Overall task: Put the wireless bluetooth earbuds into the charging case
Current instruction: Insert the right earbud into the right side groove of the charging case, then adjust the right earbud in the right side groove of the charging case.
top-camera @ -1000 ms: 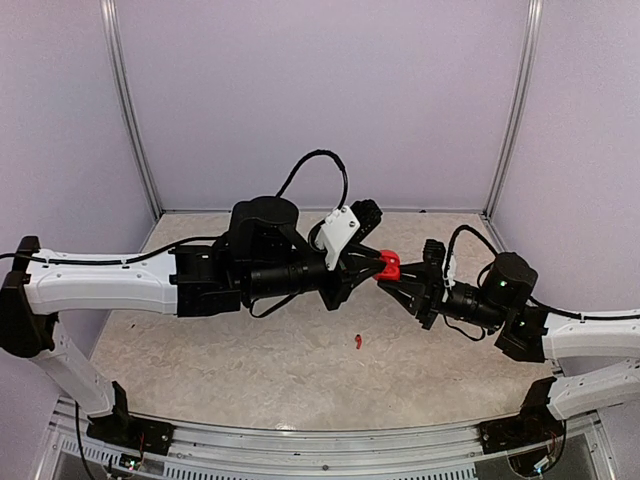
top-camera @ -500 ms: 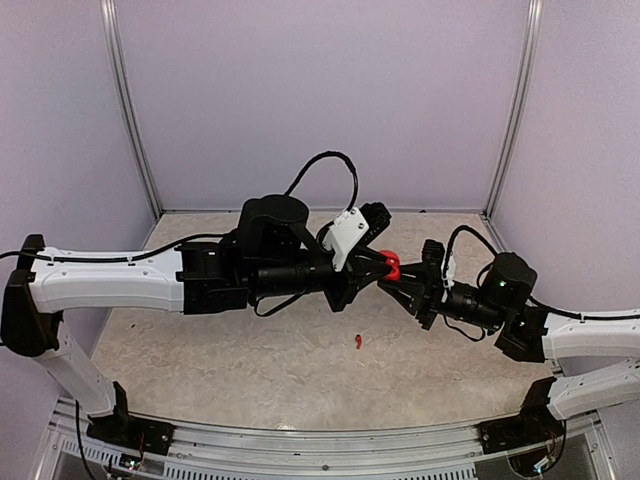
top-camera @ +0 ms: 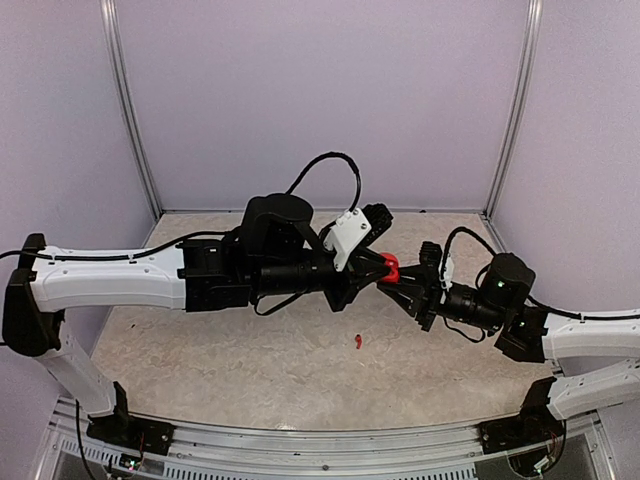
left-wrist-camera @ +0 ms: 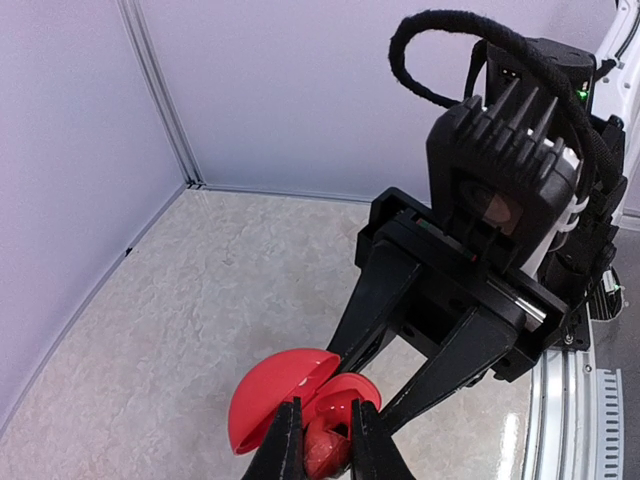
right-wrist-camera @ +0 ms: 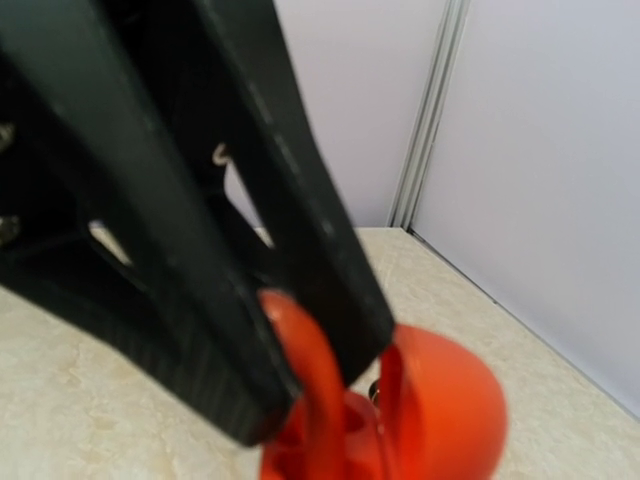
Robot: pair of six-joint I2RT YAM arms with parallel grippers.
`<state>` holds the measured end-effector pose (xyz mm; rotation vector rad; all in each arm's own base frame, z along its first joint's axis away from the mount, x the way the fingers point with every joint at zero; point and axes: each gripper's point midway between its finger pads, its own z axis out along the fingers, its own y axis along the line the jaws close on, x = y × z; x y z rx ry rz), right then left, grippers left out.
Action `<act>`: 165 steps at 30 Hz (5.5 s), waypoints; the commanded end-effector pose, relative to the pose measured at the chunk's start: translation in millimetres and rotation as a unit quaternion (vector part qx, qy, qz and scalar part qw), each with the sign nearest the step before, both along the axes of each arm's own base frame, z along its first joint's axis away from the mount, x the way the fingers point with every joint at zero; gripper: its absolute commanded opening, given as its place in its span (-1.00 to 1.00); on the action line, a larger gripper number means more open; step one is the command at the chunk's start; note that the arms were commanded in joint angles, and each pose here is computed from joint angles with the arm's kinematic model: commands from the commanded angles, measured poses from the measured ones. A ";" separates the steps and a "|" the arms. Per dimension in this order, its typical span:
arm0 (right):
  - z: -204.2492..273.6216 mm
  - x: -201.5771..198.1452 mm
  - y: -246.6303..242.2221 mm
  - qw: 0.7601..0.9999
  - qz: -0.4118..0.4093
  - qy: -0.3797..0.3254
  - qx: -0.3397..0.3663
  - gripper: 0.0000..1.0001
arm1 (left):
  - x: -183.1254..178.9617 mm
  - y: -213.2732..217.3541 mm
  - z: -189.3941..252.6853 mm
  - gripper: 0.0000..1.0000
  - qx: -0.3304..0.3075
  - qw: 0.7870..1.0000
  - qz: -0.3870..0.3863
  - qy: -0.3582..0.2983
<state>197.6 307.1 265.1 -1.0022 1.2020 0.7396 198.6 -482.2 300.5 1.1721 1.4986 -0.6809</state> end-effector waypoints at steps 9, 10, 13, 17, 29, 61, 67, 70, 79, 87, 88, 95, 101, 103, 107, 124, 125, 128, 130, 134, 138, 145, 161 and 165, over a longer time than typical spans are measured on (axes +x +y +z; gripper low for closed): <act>23.4 -4.4 0.7 0.999 0.003 -0.027 0.026 -1.00 | 5.9 14.5 -12.6 -0.87 0.033 0.999 0.022 0.013; 24.1 -4.3 0.2 0.999 0.003 -0.028 0.027 -1.00 | 5.9 14.9 -12.1 -0.87 0.033 0.999 0.022 0.013; 24.3 -5.9 1.3 0.999 0.008 -0.028 0.027 -1.00 | 8.4 14.7 -13.4 -0.87 0.036 0.999 0.028 0.014; 25.2 -9.7 3.2 0.999 0.018 -0.030 0.029 -1.00 | 12.2 10.4 -20.0 -0.87 0.050 0.998 0.034 0.020; 24.1 -15.8 7.8 0.999 0.030 -0.038 0.026 -1.00 | 18.7 2.5 -40.7 -0.87 0.086 0.994 0.037 0.048; 26.4 -20.3 15.3 0.998 0.047 -0.032 0.033 -1.00 | 28.0 7.4 -61.8 -0.87 0.122 0.985 0.048 0.110; 38.3 -24.3 9.8 0.996 0.050 -0.026 0.070 -1.00 | 28.5 8.4 -69.0 -0.82 0.132 0.984 0.053 0.109; 43.6 -28.1 8.6 0.994 0.059 -0.021 0.087 -1.00 | 29.0 6.3 -70.2 -0.77 0.134 0.984 0.054 0.107; 40.8 -30.8 10.4 0.993 0.071 -0.008 0.091 -1.00 | 30.3 2.0 -66.1 -0.54 0.134 0.984 0.062 0.096; 36.4 -27.1 8.2 0.994 0.059 0.001 0.089 -1.00 | 28.7 7.0 -47.5 -0.07 0.108 0.989 0.066 0.073; 36.1 -27.2 7.8 0.994 0.058 0.002 0.089 -1.00 | 27.7 8.1 -44.6 -0.05 0.104 0.990 0.066 0.070; 34.1 -25.2 6.7 0.995 0.051 0.006 0.089 -1.00 | 18.7 15.3 -32.0 0.16 0.082 0.994 0.058 0.048; 31.8 -24.8 6.5 0.995 0.051 0.008 0.087 -1.00 | 14.5 25.2 -18.2 0.35 0.050 0.996 0.058 0.036; 31.0 -24.9 6.9 0.995 0.051 0.009 0.086 -1.00 | 11.6 29.2 -8.0 0.40 0.034 0.998 0.051 0.027; 30.9 -25.7 5.5 0.995 0.051 0.009 0.086 -1.00 | 2.3 38.1 2.8 0.55 0.017 0.999 0.029 0.011; 23.3 -64.7 19.0 0.983 0.179 0.028 0.037 -1.00 | -51.7 66.0 37.1 0.98 -0.012 0.991 -0.119 -0.061; 23.0 -66.6 20.0 0.981 0.186 0.028 0.036 -1.00 | -52.8 64.2 36.8 0.98 -0.010 0.991 -0.119 -0.062; 22.2 -70.6 22.5 0.978 0.203 0.028 0.034 -1.00 | -55.2 58.2 32.8 0.98 -0.002 0.990 -0.125 -0.061; 21.2 -71.8 25.0 0.976 0.212 0.030 0.031 -1.00 | -56.4 54.6 31.5 0.98 -0.001 0.990 -0.125 -0.063; 19.2 -70.0 27.6 0.975 0.213 0.049 0.030 -1.00 | -54.8 46.0 30.7 0.98 0.002 0.991 -0.121 -0.055; 19.1 -68.7 28.4 0.976 0.211 0.050 0.030 -1.00 | -53.4 36.6 24.8 0.98 0.007 0.992 -0.119 -0.046; 18.7 -70.3 28.7 0.975 0.215 0.050 0.029 -1.00 | -47.4 33.1 24.6 0.98 0.002 0.993 -0.105 -0.045; 16.7 -73.9 30.6 0.974 0.221 0.046 0.023 -1.00 | -31.0 29.5 21.7 0.94 -0.002 0.997 -0.076 -0.030; 17.5 -74.8 31.0 0.974 0.221 0.045 0.024 -1.00 | -28.1 29.4 22.3 0.94 -0.006 0.997 -0.074 -0.026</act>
